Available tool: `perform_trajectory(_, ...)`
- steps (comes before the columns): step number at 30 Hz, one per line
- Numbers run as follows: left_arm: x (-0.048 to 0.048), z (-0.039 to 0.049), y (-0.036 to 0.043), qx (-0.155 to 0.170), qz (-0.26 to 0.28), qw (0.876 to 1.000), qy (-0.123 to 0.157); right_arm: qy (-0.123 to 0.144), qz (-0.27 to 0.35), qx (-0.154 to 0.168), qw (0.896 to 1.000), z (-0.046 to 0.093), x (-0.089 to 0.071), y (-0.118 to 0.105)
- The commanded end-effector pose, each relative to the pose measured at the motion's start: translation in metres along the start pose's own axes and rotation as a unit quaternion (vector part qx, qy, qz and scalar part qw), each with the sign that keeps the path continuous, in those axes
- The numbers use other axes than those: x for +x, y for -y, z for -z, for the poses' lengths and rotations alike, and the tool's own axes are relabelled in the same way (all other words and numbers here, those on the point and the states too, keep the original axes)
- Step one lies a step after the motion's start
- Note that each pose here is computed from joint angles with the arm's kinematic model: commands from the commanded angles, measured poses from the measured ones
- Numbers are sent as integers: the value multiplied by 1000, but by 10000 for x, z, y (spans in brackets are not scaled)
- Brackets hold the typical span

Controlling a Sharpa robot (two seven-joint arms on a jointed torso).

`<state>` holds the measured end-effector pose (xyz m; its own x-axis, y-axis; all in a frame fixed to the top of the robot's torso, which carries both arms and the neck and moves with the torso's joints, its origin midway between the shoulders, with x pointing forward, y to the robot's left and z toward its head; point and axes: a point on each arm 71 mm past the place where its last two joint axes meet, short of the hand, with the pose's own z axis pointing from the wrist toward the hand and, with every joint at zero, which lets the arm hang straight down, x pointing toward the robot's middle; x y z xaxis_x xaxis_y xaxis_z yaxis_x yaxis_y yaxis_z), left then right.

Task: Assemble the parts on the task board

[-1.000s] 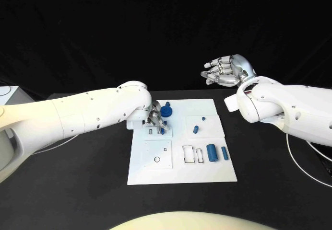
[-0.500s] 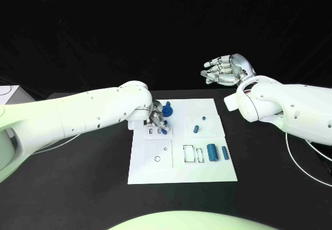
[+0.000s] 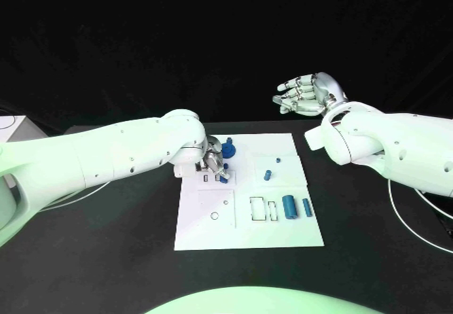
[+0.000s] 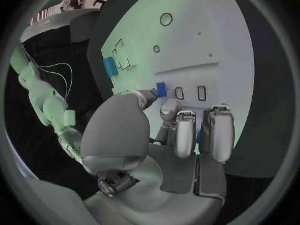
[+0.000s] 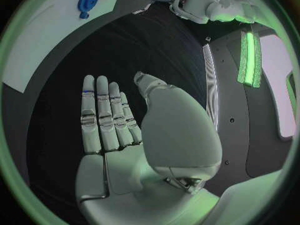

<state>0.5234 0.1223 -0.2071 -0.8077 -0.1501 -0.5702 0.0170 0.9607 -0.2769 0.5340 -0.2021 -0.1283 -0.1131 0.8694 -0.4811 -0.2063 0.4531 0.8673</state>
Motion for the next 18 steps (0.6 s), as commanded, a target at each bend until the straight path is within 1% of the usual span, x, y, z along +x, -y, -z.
perform_trajectory(1,8,10,23,15,26,1000,-1,-9,-1,-2,1000,-2,15,0)
perform_trajectory(5,-4,23,-2,16,37,999,6,-9,-1,-1,1000,-1,11,7)
perform_trajectory(10,-31,41,-68,9,47,999,16,-9,-1,0,1000,1,3,20)
perform_trajectory(13,-44,48,-101,4,44,999,22,-9,-1,0,1000,2,-1,25)
perform_trajectory(18,-76,59,-150,-8,26,999,44,-9,-1,1,1000,5,-11,37)
